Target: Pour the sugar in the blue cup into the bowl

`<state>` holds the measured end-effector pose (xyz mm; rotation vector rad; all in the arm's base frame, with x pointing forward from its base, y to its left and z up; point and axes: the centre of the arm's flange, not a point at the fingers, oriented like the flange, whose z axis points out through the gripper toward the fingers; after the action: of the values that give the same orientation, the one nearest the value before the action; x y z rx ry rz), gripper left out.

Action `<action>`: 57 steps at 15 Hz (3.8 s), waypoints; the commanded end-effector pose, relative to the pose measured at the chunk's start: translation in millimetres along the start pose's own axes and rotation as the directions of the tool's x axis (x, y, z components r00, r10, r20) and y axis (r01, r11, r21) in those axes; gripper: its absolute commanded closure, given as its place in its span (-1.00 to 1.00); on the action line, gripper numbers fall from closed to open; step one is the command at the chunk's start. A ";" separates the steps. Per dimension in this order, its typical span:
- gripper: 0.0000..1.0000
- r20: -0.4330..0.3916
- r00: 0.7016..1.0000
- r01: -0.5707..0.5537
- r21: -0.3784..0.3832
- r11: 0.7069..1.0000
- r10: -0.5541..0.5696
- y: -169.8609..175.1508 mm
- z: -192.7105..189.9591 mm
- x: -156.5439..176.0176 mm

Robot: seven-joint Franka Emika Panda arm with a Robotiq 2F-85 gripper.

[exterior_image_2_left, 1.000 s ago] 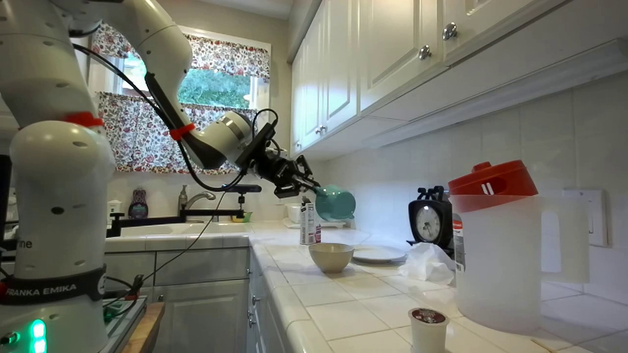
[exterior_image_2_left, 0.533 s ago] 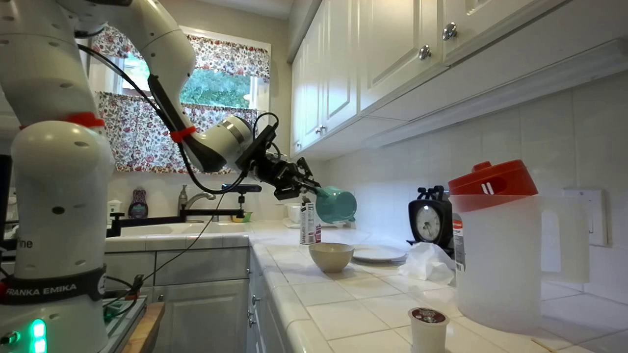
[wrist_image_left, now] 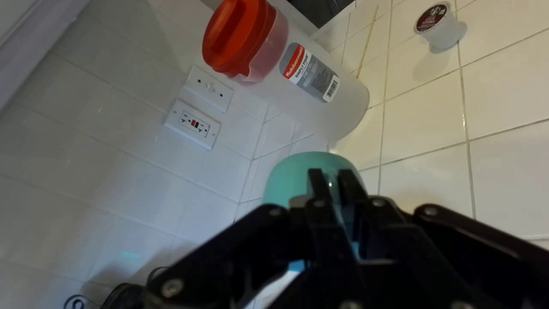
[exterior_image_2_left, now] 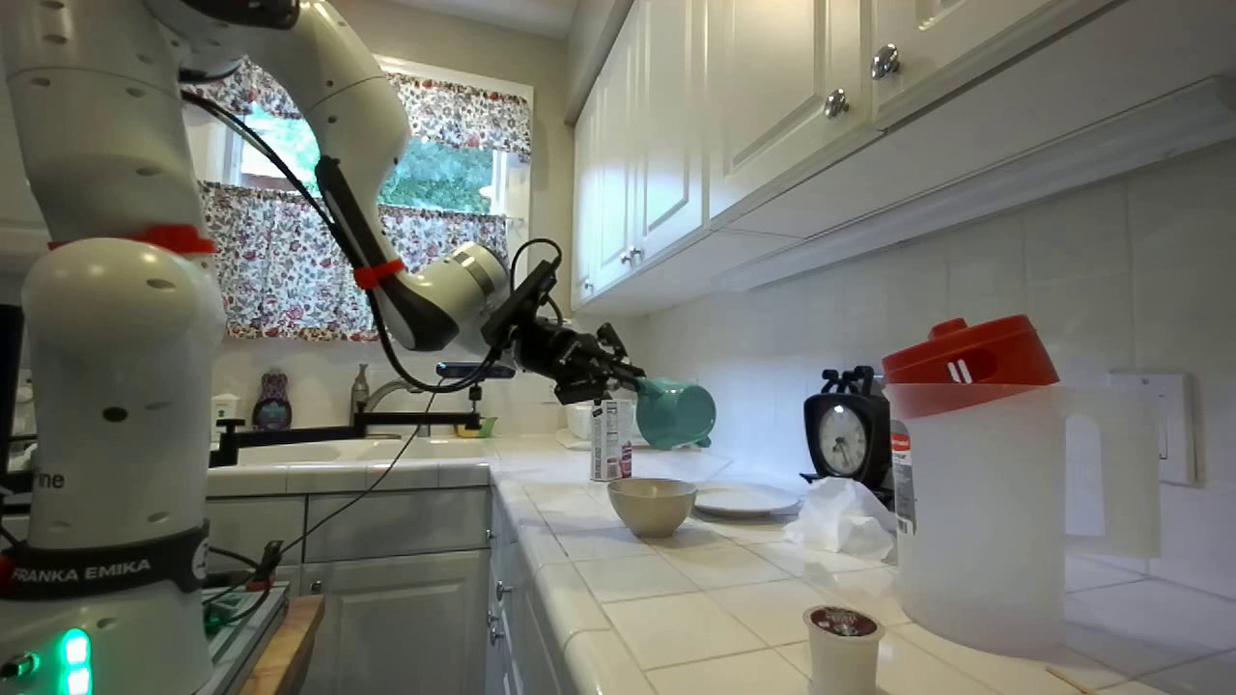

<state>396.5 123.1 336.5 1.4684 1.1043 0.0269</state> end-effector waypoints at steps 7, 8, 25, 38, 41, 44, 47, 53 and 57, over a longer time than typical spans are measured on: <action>0.94 0.009 0.998 0.061 -0.046 0.997 -0.061 6.8 -14.9 16.4; 0.94 0.011 0.998 0.066 -0.054 0.996 -0.066 6.7 -18.3 17.2; 0.94 0.069 0.994 0.089 -0.072 0.993 -0.084 -1.8 -19.8 9.4; 0.94 0.129 0.981 0.160 -0.101 0.982 -0.146 -0.3 -20.0 8.2; 0.94 0.143 0.981 0.147 -0.100 0.984 -0.132 6.1 -18.9 6.4; 0.94 0.152 0.980 0.144 -0.099 0.985 -0.128 7.5 -18.2 5.7; 0.94 0.152 0.981 0.134 -0.097 0.986 -0.118 9.2 -18.1 6.1; 0.94 0.160 0.979 0.148 -0.114 0.982 -0.129 10.8 -18.9 7.5; 0.94 0.174 0.973 0.177 -0.144 0.974 -0.151 11.7 -20.8 9.7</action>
<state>391.8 142.3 344.0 1.2809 1.0585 -0.0928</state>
